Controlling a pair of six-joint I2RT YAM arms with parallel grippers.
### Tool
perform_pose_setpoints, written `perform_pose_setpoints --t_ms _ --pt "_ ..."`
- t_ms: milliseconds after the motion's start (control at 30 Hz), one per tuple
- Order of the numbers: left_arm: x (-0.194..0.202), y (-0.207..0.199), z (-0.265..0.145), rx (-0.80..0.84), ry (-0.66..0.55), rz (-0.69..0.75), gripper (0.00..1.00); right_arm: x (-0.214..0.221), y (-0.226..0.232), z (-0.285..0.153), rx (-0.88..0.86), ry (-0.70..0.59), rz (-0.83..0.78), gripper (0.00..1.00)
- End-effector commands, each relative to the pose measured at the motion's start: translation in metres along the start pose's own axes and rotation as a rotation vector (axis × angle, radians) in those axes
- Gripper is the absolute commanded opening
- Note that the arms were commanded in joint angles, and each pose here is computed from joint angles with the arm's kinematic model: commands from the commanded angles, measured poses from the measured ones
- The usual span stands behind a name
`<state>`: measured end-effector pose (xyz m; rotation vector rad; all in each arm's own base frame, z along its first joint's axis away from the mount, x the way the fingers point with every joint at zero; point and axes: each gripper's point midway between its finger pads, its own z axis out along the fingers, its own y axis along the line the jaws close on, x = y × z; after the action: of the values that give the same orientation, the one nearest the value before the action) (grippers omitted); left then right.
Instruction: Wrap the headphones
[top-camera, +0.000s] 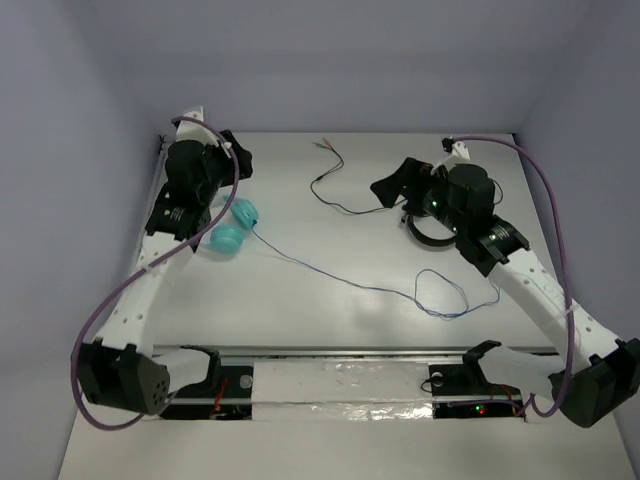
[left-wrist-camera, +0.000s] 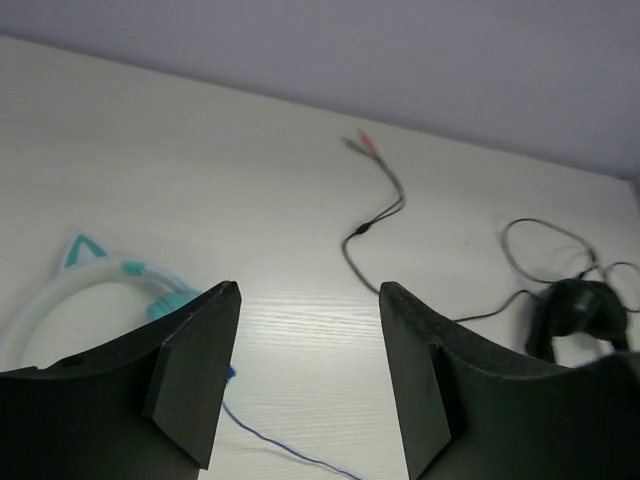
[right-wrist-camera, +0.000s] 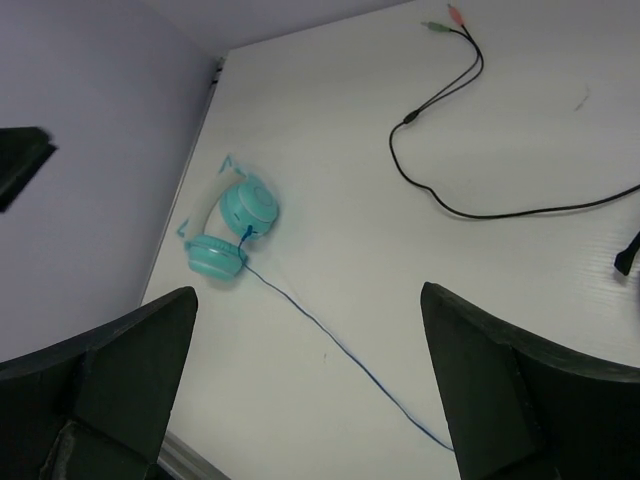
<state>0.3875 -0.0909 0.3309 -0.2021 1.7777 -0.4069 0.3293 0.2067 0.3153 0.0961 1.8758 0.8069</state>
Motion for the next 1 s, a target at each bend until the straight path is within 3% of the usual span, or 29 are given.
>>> perform_pose_setpoints --t_ms 0,133,267,333,533,600,800,967 --pt "0.021 0.041 0.023 -0.155 0.087 0.086 0.54 -0.014 0.028 -0.018 -0.144 -0.074 -0.019 1.0" --pt "0.04 0.07 0.052 -0.231 0.167 0.113 0.48 -0.022 0.03 -0.032 -0.181 -0.166 -0.029 1.0" --pt "0.05 0.097 0.074 -0.319 0.21 0.189 0.33 -0.022 0.023 -0.038 -0.162 -0.199 -0.021 1.0" --pt "0.055 0.111 0.086 -0.349 0.243 0.208 0.32 -0.022 0.024 -0.039 -0.169 -0.198 -0.022 1.0" --pt "0.082 0.137 0.115 -0.392 0.361 0.307 0.46 -0.024 0.032 -0.047 -0.23 -0.233 -0.05 1.0" --pt "0.085 0.162 0.112 -0.468 0.389 0.312 0.47 -0.025 0.034 -0.053 -0.255 -0.256 -0.064 1.0" --pt "0.107 0.23 0.1 -0.532 0.449 0.218 0.51 -0.018 0.044 -0.056 -0.322 -0.241 -0.085 1.0" --pt "0.138 0.235 0.107 -0.462 0.531 0.228 0.54 -0.016 0.038 -0.049 -0.291 -0.224 -0.076 1.0"
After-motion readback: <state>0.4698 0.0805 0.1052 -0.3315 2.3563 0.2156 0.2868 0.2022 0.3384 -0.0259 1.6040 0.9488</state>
